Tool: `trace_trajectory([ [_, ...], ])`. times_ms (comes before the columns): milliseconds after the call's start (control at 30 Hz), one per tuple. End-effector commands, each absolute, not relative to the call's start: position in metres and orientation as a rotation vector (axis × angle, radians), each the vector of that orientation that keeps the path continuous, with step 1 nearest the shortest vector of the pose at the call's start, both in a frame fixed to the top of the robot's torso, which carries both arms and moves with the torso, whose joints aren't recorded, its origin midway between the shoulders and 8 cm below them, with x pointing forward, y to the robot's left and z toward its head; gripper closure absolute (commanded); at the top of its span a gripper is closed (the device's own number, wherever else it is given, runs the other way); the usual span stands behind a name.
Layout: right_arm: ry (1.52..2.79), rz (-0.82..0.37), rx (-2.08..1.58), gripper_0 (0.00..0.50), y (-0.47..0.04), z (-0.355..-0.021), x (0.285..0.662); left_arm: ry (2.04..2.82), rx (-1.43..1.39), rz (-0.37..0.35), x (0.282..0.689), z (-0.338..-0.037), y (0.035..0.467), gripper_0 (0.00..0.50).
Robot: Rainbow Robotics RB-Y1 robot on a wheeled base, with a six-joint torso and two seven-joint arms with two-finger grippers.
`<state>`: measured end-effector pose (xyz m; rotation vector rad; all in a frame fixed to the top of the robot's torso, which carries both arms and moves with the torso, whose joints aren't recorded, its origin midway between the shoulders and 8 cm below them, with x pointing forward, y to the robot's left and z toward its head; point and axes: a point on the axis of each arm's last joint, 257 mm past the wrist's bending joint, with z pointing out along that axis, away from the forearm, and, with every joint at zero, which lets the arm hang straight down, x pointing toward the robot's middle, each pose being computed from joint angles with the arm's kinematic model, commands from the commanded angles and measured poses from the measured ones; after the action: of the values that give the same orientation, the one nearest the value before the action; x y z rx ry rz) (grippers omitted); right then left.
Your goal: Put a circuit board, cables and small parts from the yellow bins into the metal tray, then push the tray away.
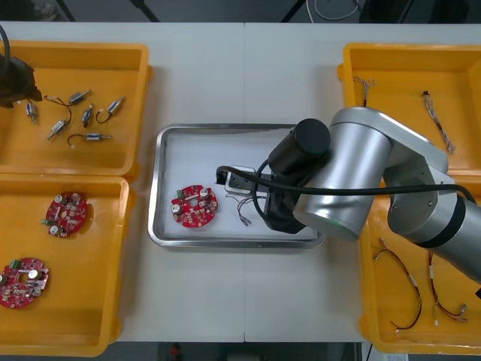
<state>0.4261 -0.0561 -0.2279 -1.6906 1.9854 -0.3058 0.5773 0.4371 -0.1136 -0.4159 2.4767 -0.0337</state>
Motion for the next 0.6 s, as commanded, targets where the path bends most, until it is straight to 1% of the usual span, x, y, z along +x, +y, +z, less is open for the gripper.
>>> trace_trajectory([
  [33, 1.884, -0.337, -1.769, 0.5, -0.035, -0.239, 0.427, 2.379, -0.347, -0.011, 0.597, -0.076, 0.456, 0.0],
  [167, 1.877, -0.329, -1.765, 0.5, -0.032, -0.246, 0.433, 2.35, -0.348, -0.011, 0.605, -0.079, 0.458, 0.0],
  [300, 1.852, -0.344, -1.755, 0.5, -0.032, -0.246, 0.443, 2.317, -0.353, -0.027, 0.619, -0.09, 0.456, 0.0],
  [433, 1.835, -0.369, -1.745, 0.495, -0.033, -0.243, 0.451, 2.295, -0.334, 0.0, 0.63, -0.106, 0.457, 0.0],
  [467, 1.833, -0.373, -1.745, 0.476, -0.034, -0.243, 0.451, 2.293, -0.332, 0.007, 0.631, -0.108, 0.458, 0.0],
  [500, 1.833, -0.373, -1.745, 0.412, -0.034, -0.243, 0.451, 2.29, -0.332, 0.012, 0.633, -0.112, 0.46, 0.0],
  [567, 1.835, -0.372, -1.74, 0.313, -0.034, -0.242, 0.452, 2.285, -0.331, 0.018, 0.635, -0.116, 0.461, 0.0],
  [600, 1.833, -0.367, -1.737, 0.216, -0.032, -0.241, 0.452, 2.287, -0.331, 0.02, 0.636, -0.121, 0.462, 0.0],
])
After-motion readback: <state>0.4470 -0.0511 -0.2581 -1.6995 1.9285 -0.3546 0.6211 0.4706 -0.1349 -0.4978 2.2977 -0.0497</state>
